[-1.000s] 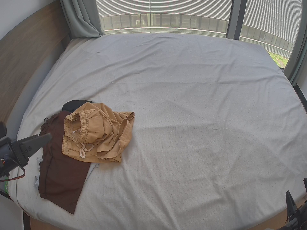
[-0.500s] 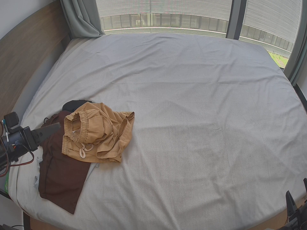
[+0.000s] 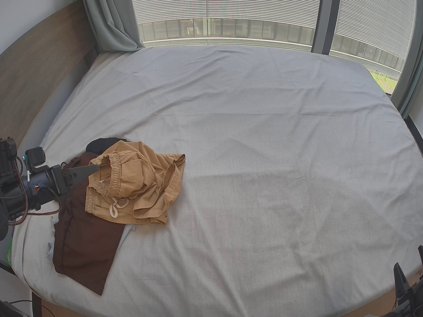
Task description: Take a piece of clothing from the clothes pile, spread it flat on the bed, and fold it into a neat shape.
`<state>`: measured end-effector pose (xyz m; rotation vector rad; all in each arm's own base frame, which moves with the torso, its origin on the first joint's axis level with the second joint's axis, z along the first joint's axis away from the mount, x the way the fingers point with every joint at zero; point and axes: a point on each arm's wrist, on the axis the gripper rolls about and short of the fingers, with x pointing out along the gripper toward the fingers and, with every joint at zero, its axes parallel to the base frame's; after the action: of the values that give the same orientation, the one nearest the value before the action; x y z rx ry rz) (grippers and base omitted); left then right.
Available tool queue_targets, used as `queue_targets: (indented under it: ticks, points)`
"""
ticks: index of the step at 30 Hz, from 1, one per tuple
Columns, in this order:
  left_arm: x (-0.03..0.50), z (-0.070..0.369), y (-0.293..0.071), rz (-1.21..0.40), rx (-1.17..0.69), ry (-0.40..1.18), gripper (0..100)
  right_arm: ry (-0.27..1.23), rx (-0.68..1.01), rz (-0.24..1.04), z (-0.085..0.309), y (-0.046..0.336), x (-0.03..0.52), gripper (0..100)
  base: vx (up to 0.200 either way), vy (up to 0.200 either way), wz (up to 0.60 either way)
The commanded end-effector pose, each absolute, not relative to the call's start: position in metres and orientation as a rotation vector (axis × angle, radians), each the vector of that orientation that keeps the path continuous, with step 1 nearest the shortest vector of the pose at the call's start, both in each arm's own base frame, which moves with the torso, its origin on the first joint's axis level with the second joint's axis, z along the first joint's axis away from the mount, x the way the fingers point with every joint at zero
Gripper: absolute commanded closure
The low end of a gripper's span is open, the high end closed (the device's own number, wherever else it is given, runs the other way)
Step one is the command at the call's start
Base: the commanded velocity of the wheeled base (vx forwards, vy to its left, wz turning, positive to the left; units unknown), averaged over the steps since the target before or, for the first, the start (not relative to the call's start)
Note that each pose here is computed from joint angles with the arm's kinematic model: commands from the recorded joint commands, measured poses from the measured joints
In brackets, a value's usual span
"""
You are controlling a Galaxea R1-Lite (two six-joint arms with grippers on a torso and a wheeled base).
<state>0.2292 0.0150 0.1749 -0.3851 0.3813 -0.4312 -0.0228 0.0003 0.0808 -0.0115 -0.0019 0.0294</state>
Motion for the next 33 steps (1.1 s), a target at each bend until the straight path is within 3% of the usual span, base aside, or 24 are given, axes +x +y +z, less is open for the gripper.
queue_targets:
  ticks: [1, 17, 33]
  points:
    - [0.246, 0.165, 0.015, -0.433, -0.398, 0.424, 0, -0.002, -0.012, 0.029, 0.076, 0.0, -0.023, 0, 0.0, 0.0, 0.0]
    - [0.282, 0.16, 0.018, -0.434, -0.404, 0.439, 0, -0.003, -0.012, 0.029, 0.076, 0.0, -0.023, 0, 0.0, 0.0, 0.0]
    - [0.33, 0.124, 0.011, -0.427, -0.399, 0.408, 0, -0.003, -0.011, 0.031, 0.076, 0.0, -0.023, 0, 0.0, 0.0, 0.0]
